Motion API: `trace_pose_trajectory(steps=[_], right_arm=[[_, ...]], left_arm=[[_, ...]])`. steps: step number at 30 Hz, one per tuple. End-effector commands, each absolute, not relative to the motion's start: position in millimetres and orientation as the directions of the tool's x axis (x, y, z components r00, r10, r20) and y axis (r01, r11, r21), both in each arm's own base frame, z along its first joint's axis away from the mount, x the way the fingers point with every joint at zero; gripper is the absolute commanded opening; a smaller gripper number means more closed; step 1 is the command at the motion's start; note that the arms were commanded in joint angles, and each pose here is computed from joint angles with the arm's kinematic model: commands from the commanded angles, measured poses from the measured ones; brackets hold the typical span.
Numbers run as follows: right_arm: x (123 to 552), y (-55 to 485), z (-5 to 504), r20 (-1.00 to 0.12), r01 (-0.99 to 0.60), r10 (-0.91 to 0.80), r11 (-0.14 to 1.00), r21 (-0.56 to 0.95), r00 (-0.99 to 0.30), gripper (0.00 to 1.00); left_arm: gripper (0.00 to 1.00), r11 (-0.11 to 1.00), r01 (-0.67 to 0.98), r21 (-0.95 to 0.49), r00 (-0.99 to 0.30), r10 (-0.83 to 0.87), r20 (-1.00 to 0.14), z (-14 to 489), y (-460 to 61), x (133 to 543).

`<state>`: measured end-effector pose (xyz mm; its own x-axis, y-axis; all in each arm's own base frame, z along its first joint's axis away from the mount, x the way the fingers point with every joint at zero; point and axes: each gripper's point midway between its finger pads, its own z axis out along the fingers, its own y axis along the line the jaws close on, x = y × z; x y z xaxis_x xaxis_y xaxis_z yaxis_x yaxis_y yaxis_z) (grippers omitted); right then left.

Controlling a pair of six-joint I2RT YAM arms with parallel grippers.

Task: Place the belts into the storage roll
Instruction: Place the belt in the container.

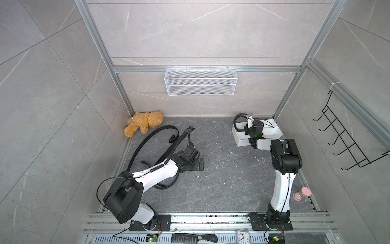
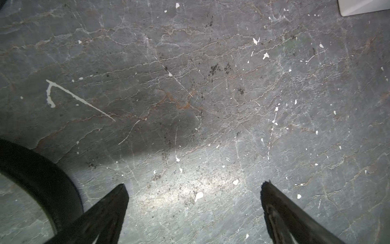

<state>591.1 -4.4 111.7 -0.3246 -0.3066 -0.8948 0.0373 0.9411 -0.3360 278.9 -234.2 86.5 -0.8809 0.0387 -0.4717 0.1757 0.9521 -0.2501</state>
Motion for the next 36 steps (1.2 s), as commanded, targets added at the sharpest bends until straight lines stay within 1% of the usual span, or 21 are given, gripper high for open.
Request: trace_pose_trajectory(steps=[1, 2, 4, 6, 9, 14, 19, 22, 24, 26, 27, 28, 30, 36], right_arm=[[571.1, 33.5, 131.7, -0.895, -0.014, -0.350, 0.933, -0.360, -0.276, 0.00], [567.4, 44.8, 136.2, -0.892, -0.024, -0.358, 0.930, -0.366, -0.277, 0.00], [563.4, 61.4, 136.3, -0.880, -0.034, -0.350, 0.933, -0.358, -0.322, 0.00], [561.2, 69.1, 135.9, -0.891, -0.042, -0.333, 0.940, -0.337, -0.309, 0.00], [564.7, 65.9, 125.5, -0.887, -0.038, -0.331, 0.941, -0.337, -0.321, 0.00], [567.1, 64.8, 107.7, -0.884, -0.089, -0.335, 0.942, -0.324, -0.326, 0.00], [566.7, 64.3, 104.5, -0.885, -0.089, -0.338, 0.941, -0.327, -0.322, 0.01], [566.4, 65.5, 103.2, -0.880, -0.100, -0.345, 0.938, -0.331, -0.325, 0.10], [565.9, 66.1, 101.5, -0.875, -0.107, -0.349, 0.937, -0.333, -0.336, 0.21], [564.7, 64.9, 100.9, -0.871, -0.105, -0.350, 0.936, -0.335, -0.343, 0.40], [564.1, 66.0, 100.7, -0.872, -0.109, -0.349, 0.937, -0.332, -0.344, 0.43], [563.9, 66.2, 100.8, -0.871, -0.113, -0.351, 0.936, -0.332, -0.345, 0.48], [563.5, 65.2, 102.4, -0.871, -0.110, -0.347, 0.938, -0.330, -0.347, 0.63], [561.6, 67.2, 113.4, -0.875, -0.117, -0.331, 0.943, -0.310, -0.353, 0.71]], left_arm=[[1.00, 0.954, 0.170, -0.247, -0.862, 0.022, -0.506, 96.7, -230.2, 282.8], [1.00, 0.954, 0.170, -0.249, -0.862, 0.022, -0.506, 96.6, -230.8, 283.3], [1.00, 0.953, 0.170, -0.250, -0.863, 0.022, -0.505, 95.3, -232.2, 284.3], [1.00, 0.951, 0.173, -0.255, -0.863, 0.021, -0.505, 94.3, -233.9, 285.1], [1.00, 0.948, 0.177, -0.264, -0.861, 0.019, -0.508, 95.9, -236.1, 285.7], [1.00, 0.950, 0.174, -0.260, -0.856, 0.015, -0.516, 97.1, -231.4, 283.2], [1.00, 0.951, 0.171, -0.256, -0.853, 0.013, -0.522, 98.2, -228.9, 282.6], [1.00, 0.952, 0.174, -0.254, -0.851, 0.016, -0.525, 99.0, -229.1, 283.0], [1.00, 0.951, 0.175, -0.253, -0.851, 0.017, -0.526, 99.4, -229.5, 283.4], [1.00, 0.950, 0.178, -0.255, -0.848, 0.017, -0.529, 100.9, -230.5, 284.7], [1.00, 0.951, 0.178, -0.254, -0.849, 0.017, -0.529, 100.7, -230.6, 284.9], [1.00, 0.950, 0.181, -0.254, -0.847, 0.020, -0.531, 101.4, -231.1, 285.2], [1.00, 0.950, 0.181, -0.253, -0.846, 0.019, -0.533, 102.8, -231.1, 285.8], [1.00, 0.950, 0.186, -0.249, -0.843, 0.024, -0.538, 105.8, -230.7, 285.9]])
